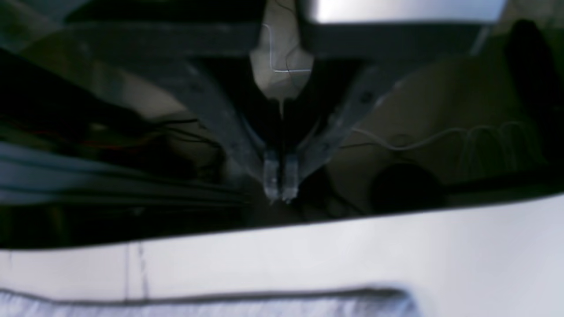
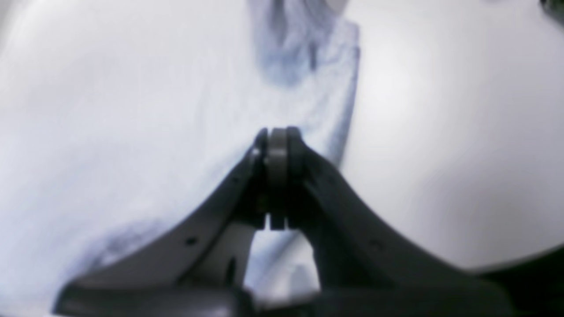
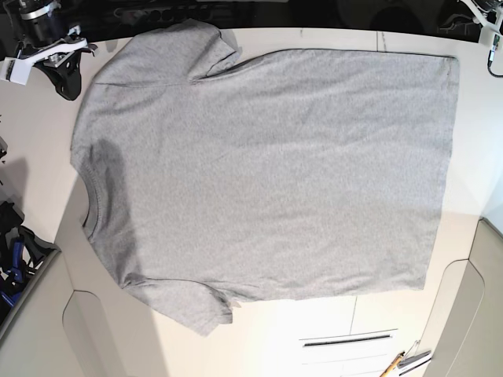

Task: Fold the T-shirt properly
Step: 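Grasp the shirt's shoulder edge with the right gripper and the hem corner with the left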

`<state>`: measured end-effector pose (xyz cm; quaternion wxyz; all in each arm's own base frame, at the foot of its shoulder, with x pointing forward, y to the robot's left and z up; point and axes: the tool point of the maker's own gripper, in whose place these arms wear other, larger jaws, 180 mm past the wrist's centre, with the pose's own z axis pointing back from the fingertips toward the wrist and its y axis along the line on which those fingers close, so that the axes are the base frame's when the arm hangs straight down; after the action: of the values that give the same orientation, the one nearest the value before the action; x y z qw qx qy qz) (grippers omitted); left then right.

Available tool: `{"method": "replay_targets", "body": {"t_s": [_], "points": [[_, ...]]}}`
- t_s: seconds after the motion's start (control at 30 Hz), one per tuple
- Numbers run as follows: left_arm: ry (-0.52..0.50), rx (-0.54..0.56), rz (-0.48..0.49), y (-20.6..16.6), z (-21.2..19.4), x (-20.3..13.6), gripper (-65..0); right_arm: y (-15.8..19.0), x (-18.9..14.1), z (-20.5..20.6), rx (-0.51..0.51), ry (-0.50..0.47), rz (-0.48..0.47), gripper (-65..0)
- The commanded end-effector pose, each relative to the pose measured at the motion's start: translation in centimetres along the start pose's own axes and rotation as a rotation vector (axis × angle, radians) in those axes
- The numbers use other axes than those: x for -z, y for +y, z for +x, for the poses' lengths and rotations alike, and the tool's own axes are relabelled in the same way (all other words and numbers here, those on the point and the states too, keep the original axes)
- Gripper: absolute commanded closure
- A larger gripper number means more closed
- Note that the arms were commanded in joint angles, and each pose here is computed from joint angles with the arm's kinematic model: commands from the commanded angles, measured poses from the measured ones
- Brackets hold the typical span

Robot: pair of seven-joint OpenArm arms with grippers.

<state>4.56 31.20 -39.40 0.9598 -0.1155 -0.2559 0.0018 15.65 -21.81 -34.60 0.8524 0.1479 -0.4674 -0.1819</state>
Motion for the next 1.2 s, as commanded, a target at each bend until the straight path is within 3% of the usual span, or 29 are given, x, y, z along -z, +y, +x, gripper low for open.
{"method": "replay_targets", "body": {"t_s": [0.0,0.1,0.2,0.3,0.37,0.43,0.5,0.73,0.87,1.03,1.17], "points": [[-0.017,-0.005,-0.017,-0.1,0.9,-0.1,0.0,0.2,0.3,0.9,0.032,-0.035,0.011,0.0],[-0.017,-0.051,-0.053,-0.8,1.7,0.5,0.0,0.6,1.3,-0.1,0.085,0.021,0.014,0.0],[-0.019,-0.058,-0.065,-0.9,2.2,0.8,0.0,0.4,1.5,-0.7,0.048,0.045,-0.007,0.0],[-0.032,-0.057,-0.067,-0.9,2.7,1.0,-0.8,-0.4,1.4,-1.1,-0.027,0.071,-0.049,-25.9],[-0.041,-0.06,-0.07,-1.0,2.9,1.1,-10.7,-1.0,1.3,-1.5,-0.083,0.093,-0.081,-32.1],[-0.059,-0.074,-0.082,-1.1,3.4,1.1,-20.5,-1.6,1.2,-1.7,-0.131,0.111,-0.111,-32.1],[-0.069,-0.082,-0.091,-1.3,3.8,1.2,-25.4,-2.3,1.0,-1.7,-0.136,0.114,-0.141,-32.1],[-0.087,-0.077,-0.095,-1.3,4.6,1.5,-25.6,-4.9,0.0,-0.4,-0.106,0.086,-0.23,-32.1],[-0.105,-0.069,-0.099,-1.3,5.6,1.8,-25.6,-4.9,0.4,-1.0,-0.022,0.083,-0.199,-32.1],[-0.118,-0.062,-0.104,-1.4,6.4,2.1,-25.6,-5.6,1.9,-3.9,0.071,0.163,-0.16,-32.1],[-0.117,-0.062,-0.104,-1.4,6.4,2.1,-25.6,-5.0,2.4,-4.9,0.13,0.174,-0.101,-32.1]]}}
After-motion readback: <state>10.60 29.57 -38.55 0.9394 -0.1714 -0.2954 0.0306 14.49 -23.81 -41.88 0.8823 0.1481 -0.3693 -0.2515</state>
